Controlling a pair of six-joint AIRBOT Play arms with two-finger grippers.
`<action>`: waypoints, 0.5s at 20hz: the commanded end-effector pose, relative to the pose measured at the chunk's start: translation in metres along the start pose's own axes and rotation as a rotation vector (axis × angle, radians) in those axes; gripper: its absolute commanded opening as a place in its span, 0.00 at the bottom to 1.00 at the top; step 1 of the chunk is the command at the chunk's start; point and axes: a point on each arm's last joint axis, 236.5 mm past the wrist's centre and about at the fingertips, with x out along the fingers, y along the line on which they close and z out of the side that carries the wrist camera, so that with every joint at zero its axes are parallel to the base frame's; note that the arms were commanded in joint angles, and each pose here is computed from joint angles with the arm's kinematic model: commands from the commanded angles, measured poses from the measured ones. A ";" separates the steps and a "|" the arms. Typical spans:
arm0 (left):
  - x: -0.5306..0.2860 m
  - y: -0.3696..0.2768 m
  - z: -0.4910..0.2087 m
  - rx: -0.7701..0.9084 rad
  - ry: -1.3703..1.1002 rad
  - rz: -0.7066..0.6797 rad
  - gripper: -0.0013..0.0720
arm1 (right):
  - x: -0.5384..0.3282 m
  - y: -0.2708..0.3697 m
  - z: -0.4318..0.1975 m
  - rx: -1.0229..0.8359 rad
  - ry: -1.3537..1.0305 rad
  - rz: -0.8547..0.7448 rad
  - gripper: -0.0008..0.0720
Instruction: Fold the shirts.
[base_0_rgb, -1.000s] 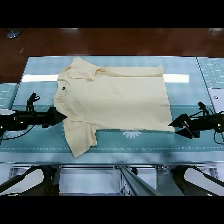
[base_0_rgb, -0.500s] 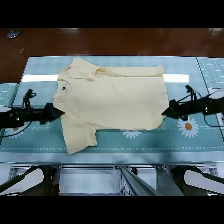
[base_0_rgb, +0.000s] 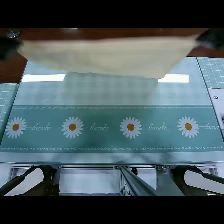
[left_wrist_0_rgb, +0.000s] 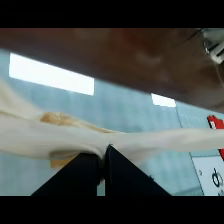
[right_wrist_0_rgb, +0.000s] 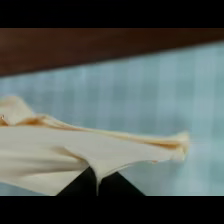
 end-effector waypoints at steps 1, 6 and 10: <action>-0.066 -0.104 0.085 0.276 -0.222 -0.001 0.05 | -0.110 0.085 0.074 -0.160 -0.330 0.040 0.05; -0.166 -0.183 0.100 0.586 -0.418 0.243 0.05 | -0.221 0.143 0.045 -0.335 -0.518 -0.036 0.05; -0.237 -0.209 0.075 0.707 -0.515 0.490 0.05 | -0.282 0.160 0.004 -0.405 -0.575 -0.134 0.05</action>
